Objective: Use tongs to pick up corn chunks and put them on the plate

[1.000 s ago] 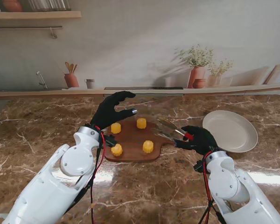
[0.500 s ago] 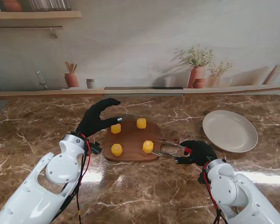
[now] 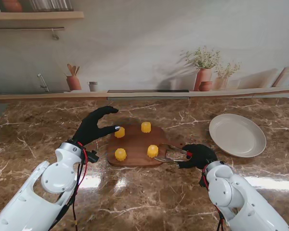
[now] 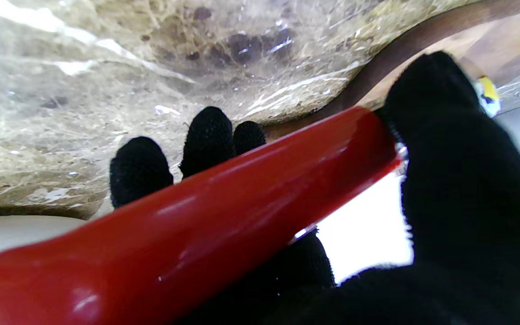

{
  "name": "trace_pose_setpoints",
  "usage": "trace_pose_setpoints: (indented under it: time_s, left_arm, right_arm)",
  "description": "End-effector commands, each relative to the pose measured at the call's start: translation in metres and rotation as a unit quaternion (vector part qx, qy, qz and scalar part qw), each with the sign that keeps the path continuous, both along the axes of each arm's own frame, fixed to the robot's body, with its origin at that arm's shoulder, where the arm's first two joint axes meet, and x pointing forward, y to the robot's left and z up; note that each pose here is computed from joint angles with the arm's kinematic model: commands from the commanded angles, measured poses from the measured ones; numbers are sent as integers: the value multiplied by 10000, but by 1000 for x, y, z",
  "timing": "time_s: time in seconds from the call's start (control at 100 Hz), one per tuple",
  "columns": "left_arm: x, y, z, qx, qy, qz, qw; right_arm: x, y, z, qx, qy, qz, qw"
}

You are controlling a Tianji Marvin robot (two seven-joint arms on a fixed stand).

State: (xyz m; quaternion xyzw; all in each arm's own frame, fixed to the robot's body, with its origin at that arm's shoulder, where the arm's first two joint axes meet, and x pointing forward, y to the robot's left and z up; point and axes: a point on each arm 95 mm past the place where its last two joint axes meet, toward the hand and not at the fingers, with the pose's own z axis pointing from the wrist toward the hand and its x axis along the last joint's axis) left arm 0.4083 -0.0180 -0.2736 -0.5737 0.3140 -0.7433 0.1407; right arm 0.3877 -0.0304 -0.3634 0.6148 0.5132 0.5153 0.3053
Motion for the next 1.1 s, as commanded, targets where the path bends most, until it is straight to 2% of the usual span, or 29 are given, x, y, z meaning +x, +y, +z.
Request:
trace_pose_setpoints:
  time_s: [0.0, 0.22, 0.54, 0.89, 1.09]
  left_arm:
    - [-2, 3, -7, 44, 65, 11, 10000]
    - [-5, 4, -11, 55, 111, -24, 9999]
    - [-7, 7, -12, 12, 186, -23, 9998]
    - [-9, 6, -14, -85, 267, -30, 9996]
    - [-9, 7, -14, -112, 285, -32, 9995]
  right_arm:
    - [2, 4, -2, -11, 86, -10, 10000]
    - [10, 15, -4, -89, -71, -27, 9999]
    - [11, 21, -7, -172, -220, 2, 9996]
    - [9, 19, -7, 128, -151, 261, 9995]
    - [9, 14, 2, 399, -157, 156, 9990]
